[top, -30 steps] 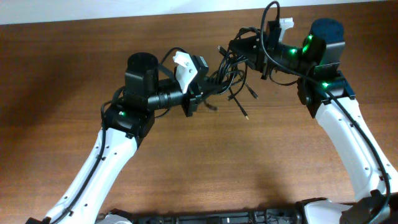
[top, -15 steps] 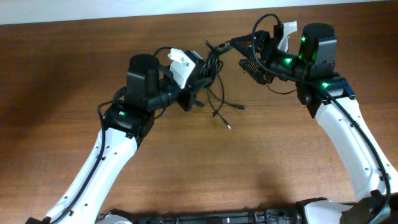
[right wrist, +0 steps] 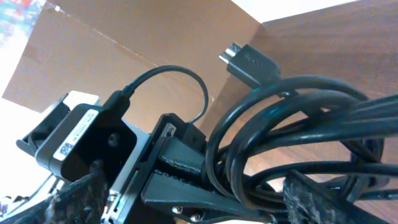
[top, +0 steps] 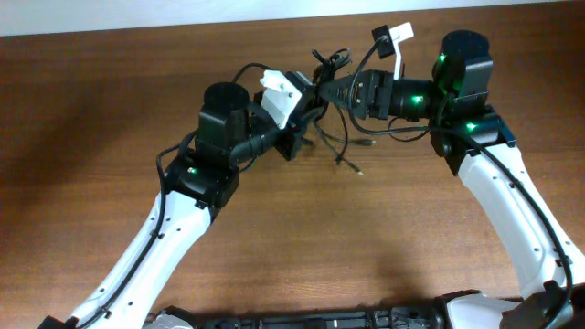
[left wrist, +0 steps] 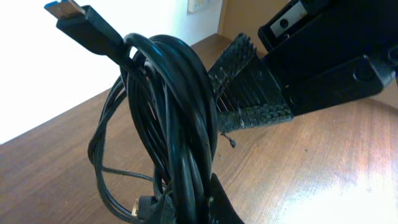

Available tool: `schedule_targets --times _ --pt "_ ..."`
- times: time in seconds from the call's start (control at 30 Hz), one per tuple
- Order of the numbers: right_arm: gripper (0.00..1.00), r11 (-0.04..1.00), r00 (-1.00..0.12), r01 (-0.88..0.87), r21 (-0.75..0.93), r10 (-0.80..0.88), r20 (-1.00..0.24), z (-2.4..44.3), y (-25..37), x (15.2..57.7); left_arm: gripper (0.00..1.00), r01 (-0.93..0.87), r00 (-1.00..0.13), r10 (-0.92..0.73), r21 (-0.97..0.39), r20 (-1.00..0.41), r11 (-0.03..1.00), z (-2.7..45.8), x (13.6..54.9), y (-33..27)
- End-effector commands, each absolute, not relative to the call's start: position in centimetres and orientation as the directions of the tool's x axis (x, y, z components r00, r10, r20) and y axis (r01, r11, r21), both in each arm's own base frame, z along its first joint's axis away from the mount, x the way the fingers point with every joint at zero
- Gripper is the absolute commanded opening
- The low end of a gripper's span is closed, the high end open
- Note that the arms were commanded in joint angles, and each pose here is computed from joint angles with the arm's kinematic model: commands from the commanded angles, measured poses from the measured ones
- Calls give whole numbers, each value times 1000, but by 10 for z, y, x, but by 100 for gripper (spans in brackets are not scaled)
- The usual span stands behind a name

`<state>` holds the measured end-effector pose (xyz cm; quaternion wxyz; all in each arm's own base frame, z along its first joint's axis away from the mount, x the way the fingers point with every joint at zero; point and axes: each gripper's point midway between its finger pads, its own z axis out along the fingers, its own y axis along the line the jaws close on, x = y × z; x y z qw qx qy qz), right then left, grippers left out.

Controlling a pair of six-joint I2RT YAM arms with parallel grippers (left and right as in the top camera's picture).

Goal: Untangle cables

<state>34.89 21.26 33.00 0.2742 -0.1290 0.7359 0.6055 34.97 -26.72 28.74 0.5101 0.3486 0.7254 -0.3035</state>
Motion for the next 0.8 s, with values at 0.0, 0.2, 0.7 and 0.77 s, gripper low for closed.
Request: schedule_targets --times 0.0,0.2,0.7,0.77 --pt "74 211 -807 -550 808 112 -579 333 219 342 0 851 -191 176 -73 -966 519 304 338 -279" --pt "67 210 -808 -550 808 111 -579 333 220 342 0 852 -189 175 -72 -966 519 305 338 -279" --pt "26 223 -806 -552 804 105 -582 331 233 340 0 856 -178 177 -63 -968 512 306 334 -286" --pt "19 222 -806 -551 804 105 -582 331 233 340 0 844 -183 181 -59 -966 533 304 337 -284"
